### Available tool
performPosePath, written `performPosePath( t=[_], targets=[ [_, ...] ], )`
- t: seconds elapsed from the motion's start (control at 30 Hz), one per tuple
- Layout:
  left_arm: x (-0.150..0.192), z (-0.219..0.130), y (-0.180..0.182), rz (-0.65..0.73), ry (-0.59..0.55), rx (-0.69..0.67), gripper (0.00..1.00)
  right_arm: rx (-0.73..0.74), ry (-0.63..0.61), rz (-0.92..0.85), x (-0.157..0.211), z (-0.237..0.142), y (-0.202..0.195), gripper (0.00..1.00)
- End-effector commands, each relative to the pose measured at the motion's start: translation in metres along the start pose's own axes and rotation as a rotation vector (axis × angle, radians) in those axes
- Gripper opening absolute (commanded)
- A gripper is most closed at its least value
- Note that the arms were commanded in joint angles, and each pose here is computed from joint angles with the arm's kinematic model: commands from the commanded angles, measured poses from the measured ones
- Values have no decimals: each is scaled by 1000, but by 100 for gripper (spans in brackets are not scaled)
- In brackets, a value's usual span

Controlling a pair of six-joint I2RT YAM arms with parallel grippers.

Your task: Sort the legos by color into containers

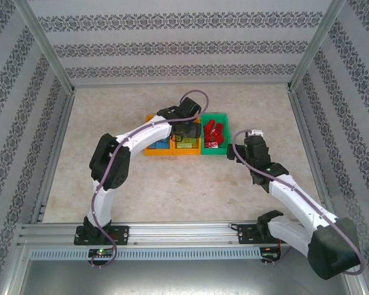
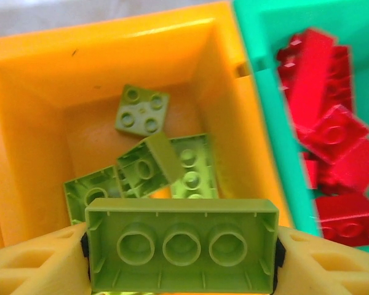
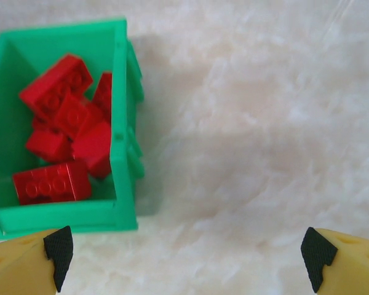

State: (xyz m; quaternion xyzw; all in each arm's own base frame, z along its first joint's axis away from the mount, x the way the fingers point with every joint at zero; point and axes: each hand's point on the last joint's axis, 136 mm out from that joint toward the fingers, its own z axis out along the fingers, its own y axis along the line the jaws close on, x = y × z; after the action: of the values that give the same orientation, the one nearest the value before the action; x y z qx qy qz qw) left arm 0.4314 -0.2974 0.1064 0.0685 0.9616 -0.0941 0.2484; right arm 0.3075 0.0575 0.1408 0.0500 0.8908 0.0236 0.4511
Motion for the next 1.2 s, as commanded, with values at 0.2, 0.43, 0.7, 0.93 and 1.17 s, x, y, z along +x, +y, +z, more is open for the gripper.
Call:
performPosePath(
  t=[0.2, 0.43, 0.7, 0.93, 1.17],
  targets=[
    [-5, -14, 18, -11, -3, -49, 84, 168, -252, -77, -39, 0, -59, 98],
    [-10, -27, 21, -22, -43, -56, 100, 110, -380, -23, -31, 17, -78, 98],
    [-12, -74, 69, 112, -247, -232, 99, 42, -370, -16, -28, 71, -70, 98],
    [6, -105, 148, 207, -415, -383, 99, 90, -380, -24, -28, 85, -73, 98],
    [29, -120, 229, 129, -540, -480, 99, 181, -362, -46, -33, 86, -74, 98]
  ],
)
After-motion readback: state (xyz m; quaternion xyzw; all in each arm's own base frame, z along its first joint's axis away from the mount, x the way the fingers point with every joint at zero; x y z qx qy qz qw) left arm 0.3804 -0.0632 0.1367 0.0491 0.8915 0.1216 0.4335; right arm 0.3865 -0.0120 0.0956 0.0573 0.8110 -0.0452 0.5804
